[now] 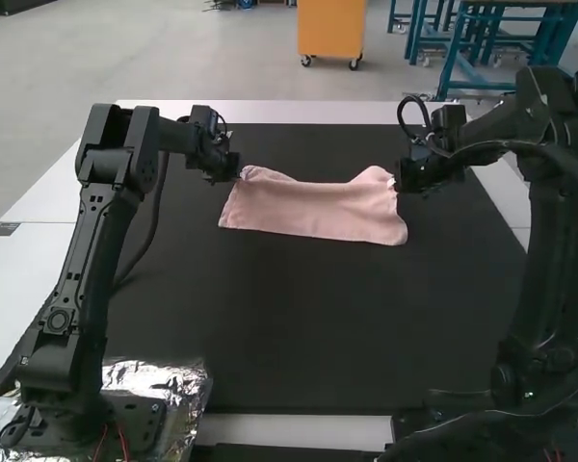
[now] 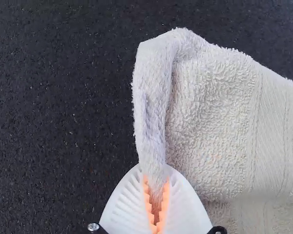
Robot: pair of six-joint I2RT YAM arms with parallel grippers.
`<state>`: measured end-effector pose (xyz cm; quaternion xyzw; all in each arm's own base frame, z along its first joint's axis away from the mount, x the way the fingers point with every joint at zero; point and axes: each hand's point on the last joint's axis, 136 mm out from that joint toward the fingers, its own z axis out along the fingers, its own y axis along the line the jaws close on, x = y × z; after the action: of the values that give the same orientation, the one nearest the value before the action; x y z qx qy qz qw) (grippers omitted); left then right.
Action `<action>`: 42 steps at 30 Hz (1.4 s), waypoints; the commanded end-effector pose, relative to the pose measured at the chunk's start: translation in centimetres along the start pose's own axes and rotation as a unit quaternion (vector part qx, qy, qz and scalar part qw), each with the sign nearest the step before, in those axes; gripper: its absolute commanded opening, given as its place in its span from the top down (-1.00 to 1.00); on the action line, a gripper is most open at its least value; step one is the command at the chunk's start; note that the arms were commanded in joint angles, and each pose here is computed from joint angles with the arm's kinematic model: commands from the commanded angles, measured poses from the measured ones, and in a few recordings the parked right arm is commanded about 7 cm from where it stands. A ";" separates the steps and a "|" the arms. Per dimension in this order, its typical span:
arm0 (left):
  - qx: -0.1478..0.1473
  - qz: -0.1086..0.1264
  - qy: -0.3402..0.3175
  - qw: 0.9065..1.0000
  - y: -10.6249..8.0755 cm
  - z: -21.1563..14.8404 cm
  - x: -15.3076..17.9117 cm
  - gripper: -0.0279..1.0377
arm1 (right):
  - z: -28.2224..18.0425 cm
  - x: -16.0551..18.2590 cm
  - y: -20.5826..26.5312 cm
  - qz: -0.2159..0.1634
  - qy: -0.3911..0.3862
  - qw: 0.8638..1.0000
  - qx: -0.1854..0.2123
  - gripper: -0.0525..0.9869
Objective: Fold the towel.
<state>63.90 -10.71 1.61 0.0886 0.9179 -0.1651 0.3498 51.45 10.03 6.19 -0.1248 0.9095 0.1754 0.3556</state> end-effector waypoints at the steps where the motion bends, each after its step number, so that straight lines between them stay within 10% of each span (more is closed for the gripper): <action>1: 0.013 -0.005 -0.017 1.000 -0.1 -1.2 -2.0 0.90 | -0.7 -1.4 0.1 -0.003 -0.019 1.000 -0.001 0.94; 18: 0.001 -0.033 0.011 0.999 0.9 -8.2 -2.3 0.90 | -1.2 -1.1 -0.5 -0.010 -0.012 1.000 0.003 0.94; 42: -0.012 -0.003 0.002 1.000 -1.8 -14.1 4.0 0.90 | -5.0 1.1 1.6 -0.002 0.014 1.000 -0.016 0.95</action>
<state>52.65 -7.44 8.98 0.0765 0.9207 -0.1712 0.3424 47.61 10.23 8.40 -0.1376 0.9141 0.1869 0.3324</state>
